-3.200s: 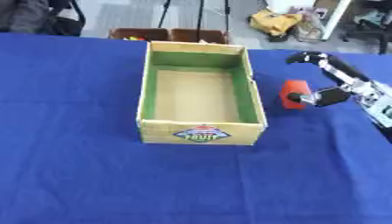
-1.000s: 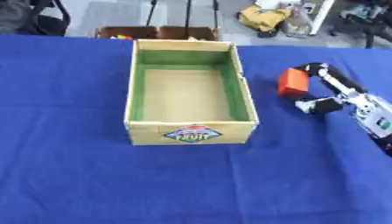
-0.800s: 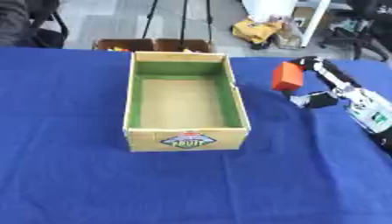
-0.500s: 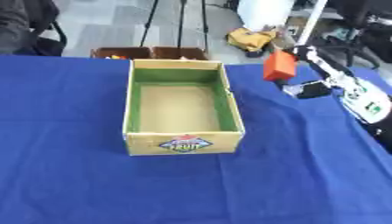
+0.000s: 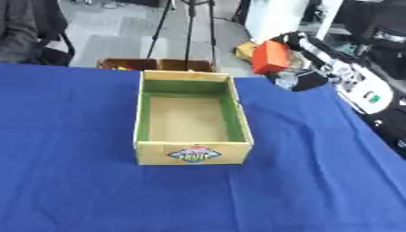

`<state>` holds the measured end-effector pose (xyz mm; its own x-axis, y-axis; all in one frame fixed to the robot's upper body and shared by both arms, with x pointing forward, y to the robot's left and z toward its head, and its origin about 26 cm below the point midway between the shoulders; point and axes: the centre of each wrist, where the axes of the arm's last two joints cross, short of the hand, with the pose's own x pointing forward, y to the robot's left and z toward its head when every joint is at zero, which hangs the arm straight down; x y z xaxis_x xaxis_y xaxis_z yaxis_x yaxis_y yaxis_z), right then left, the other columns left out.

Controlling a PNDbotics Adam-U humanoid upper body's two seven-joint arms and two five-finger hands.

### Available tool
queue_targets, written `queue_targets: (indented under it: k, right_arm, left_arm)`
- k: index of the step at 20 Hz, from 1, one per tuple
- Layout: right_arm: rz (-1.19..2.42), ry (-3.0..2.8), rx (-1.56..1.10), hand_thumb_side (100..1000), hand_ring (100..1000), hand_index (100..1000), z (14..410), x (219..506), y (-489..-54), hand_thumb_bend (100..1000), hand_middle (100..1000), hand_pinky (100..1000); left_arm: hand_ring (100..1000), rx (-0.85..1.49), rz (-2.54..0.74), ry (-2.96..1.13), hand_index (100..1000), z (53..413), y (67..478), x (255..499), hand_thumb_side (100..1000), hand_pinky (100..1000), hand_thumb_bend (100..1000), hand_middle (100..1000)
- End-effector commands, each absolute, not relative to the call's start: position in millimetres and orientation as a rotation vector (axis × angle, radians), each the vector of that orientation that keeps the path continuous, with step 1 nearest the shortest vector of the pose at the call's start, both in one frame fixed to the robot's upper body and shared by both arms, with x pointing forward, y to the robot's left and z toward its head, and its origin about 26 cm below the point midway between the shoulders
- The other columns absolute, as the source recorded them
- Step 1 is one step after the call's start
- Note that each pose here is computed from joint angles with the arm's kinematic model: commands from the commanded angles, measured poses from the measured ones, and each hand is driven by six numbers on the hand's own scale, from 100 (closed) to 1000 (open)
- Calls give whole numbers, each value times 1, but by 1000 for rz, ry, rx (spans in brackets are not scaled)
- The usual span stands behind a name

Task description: Pick up objects on the table and place them in the box.

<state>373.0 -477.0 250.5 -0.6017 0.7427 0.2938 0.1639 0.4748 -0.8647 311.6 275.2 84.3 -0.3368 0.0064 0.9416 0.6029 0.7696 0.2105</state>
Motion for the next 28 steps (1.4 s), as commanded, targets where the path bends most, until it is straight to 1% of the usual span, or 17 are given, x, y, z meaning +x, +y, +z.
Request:
queue_targets:
  k: [1,6,14,21,26,28]
  right_arm:
    - [1159,-2055,-773,143,669,511,264,371,-475,100,231,736]
    - [1244,-2048,-750,125,675,516,261,383,-458,100,238,739]
    - [1383,-2035,-712,126,685,527,251,403,-428,100,252,746]
    - [1450,-1951,-695,155,692,535,220,417,-419,100,266,748]
    - [1512,-1891,-695,143,701,562,205,423,-416,100,300,754]
    - [1542,-1878,-698,103,710,602,201,424,-415,100,328,761]
  left_arm:
    - [608,-488,-668,-1846,709,92,272,315,1000,622,447,410]
    - [595,-527,-679,-1854,702,97,265,319,1000,620,453,387]
    - [567,-588,-683,-1884,687,108,254,326,1000,600,469,358]
    - [560,-616,-673,-1916,682,118,247,329,1000,600,487,349]
    - [559,-618,-663,-1926,679,121,246,329,1000,599,489,347]
    - [558,-617,-661,-1926,679,121,246,329,1000,599,490,346]
